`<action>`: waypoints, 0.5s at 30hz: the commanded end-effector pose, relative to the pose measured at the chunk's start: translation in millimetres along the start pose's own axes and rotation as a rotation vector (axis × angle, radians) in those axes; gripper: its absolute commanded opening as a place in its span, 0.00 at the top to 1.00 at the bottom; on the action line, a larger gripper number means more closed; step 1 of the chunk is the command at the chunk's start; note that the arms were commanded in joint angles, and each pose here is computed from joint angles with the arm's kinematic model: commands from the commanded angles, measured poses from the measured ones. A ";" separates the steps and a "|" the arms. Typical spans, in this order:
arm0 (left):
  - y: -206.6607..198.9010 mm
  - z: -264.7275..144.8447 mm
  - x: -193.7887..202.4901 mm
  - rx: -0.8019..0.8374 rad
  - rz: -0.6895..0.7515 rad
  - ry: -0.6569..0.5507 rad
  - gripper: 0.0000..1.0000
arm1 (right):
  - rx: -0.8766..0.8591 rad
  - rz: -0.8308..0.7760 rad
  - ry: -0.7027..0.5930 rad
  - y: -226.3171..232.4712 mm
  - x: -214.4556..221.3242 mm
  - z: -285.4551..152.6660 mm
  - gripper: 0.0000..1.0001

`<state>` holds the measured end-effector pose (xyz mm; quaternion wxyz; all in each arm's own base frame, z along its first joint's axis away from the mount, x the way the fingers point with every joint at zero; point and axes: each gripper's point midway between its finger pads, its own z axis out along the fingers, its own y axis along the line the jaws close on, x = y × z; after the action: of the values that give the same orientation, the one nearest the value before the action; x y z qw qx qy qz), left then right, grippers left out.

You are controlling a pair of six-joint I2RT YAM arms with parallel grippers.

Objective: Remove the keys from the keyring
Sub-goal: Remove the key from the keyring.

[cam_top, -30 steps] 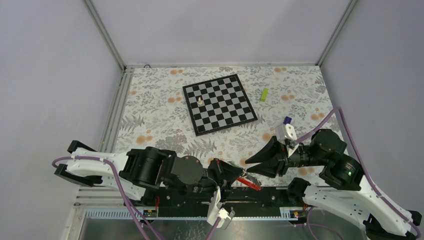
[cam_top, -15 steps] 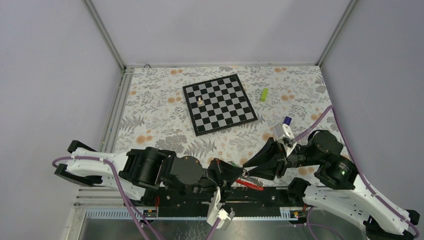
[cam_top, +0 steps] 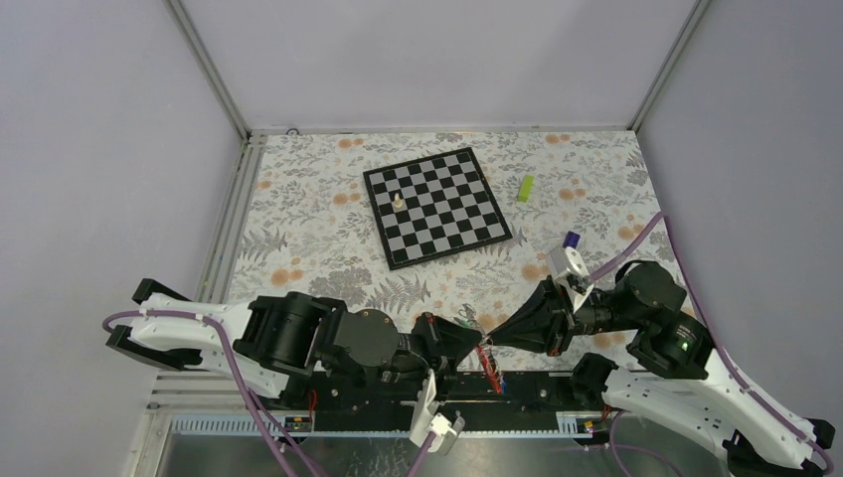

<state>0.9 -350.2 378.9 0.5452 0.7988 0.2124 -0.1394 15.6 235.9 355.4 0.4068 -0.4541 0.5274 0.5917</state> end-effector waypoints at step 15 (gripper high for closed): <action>18.6 -8.0 -1.3 -0.089 -0.006 -0.010 1.00 | 0.074 -0.188 -0.105 2.9 -45.8 -12.4 1.00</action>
<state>8.4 -351.1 384.0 0.5587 0.7887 0.2226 -0.1271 22.5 227.6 369.5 0.4540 -0.4511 0.5186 0.5670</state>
